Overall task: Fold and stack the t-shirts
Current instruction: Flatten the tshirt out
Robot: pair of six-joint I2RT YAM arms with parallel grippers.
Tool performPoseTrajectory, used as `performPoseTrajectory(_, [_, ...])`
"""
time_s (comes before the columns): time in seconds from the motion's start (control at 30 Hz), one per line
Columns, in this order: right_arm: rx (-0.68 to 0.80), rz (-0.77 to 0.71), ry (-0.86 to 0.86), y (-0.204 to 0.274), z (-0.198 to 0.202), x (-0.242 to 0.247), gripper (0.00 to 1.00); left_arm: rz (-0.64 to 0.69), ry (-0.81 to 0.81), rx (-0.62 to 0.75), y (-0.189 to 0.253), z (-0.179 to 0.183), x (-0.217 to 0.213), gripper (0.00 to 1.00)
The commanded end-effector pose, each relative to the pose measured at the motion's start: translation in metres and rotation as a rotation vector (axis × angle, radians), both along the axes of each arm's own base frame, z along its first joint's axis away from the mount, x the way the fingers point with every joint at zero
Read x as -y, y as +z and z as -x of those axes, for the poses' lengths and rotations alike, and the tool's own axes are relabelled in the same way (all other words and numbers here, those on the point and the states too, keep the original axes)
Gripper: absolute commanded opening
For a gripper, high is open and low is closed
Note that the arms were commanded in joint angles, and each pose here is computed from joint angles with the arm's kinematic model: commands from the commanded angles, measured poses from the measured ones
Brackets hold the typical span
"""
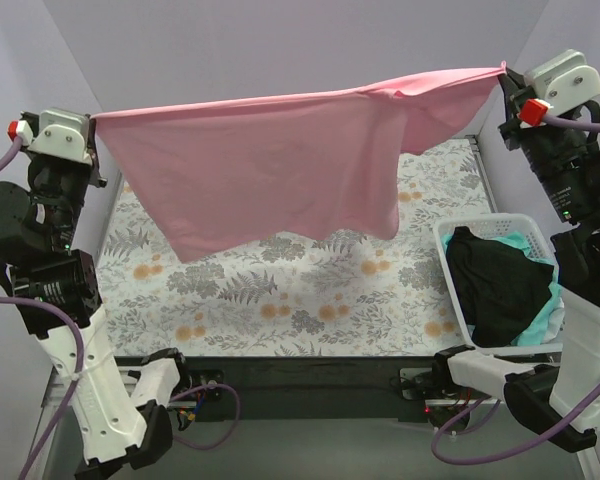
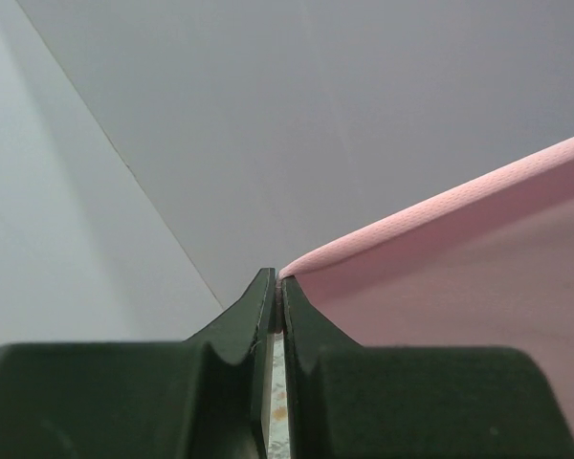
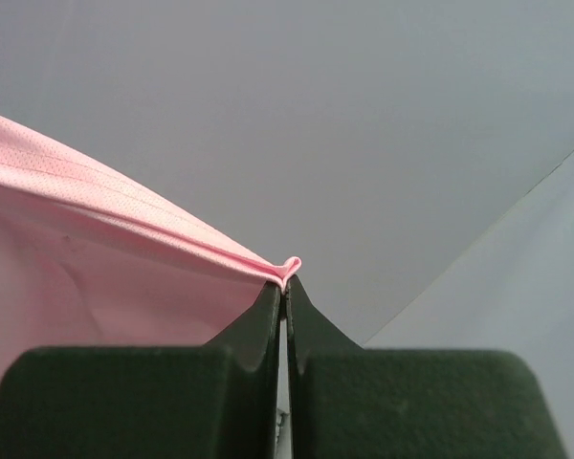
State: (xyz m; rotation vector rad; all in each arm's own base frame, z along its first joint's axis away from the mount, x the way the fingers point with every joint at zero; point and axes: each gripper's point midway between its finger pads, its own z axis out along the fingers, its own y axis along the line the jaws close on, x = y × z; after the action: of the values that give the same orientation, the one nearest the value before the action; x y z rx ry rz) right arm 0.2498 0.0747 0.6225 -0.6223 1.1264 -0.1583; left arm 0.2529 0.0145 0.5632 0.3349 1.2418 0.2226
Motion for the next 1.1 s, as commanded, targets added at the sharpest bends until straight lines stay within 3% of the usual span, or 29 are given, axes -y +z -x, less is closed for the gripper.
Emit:
performPoseTrajectory(0.0, [0.128, -0.003, -0.088, 0.038, -0.008, 0.014, 0.01, 0.027, 0.137, 0.003, 0.014, -0.019, -0.033, 0.0])
performPoseTrajectory(0.2, [0.176, 0.138, -0.1, 0.034, -0.05, -0.001, 0.01, -0.019, 0.117, -0.121, -0.012, -0.06, -0.042, 0.0])
performPoseTrajectory(0.4, [0.042, 0.342, -0.029, -0.068, -0.128, -0.037, 0.01, -0.061, 0.045, -0.35, -0.109, -0.103, -0.046, 0.0])
performPoseTrajectory(0.43, [-0.028, 0.383, -0.005, -0.107, -0.147, -0.046, 0.01, -0.059, 0.022, -0.38, -0.124, -0.108, -0.045, 0.0])
performPoseTrajectory(0.53, [-0.059, 0.439, 0.026, -0.149, -0.172, -0.06, 0.01, -0.043, -0.043, -0.489, -0.177, -0.125, -0.041, 0.0])
performPoseTrajectory(0.57, [-0.118, 0.468, 0.05, -0.186, -0.188, -0.069, 0.01, -0.022, -0.054, -0.552, -0.206, -0.14, -0.044, 0.0])
performPoseTrajectory(0.73, [-0.23, 0.554, 0.101, -0.279, -0.24, -0.092, 0.01, -0.008, -0.11, -0.708, -0.289, -0.185, -0.04, 0.0])
performPoseTrajectory(0.9, [-0.289, 0.616, 0.114, -0.335, -0.282, -0.107, 0.01, 0.004, -0.138, -0.845, -0.374, -0.232, -0.035, 0.0])
performPoseTrajectory(1.07, [-0.365, 0.673, 0.108, -0.391, -0.318, -0.115, 0.01, 0.034, -0.097, -0.92, -0.427, -0.271, -0.048, 0.0])
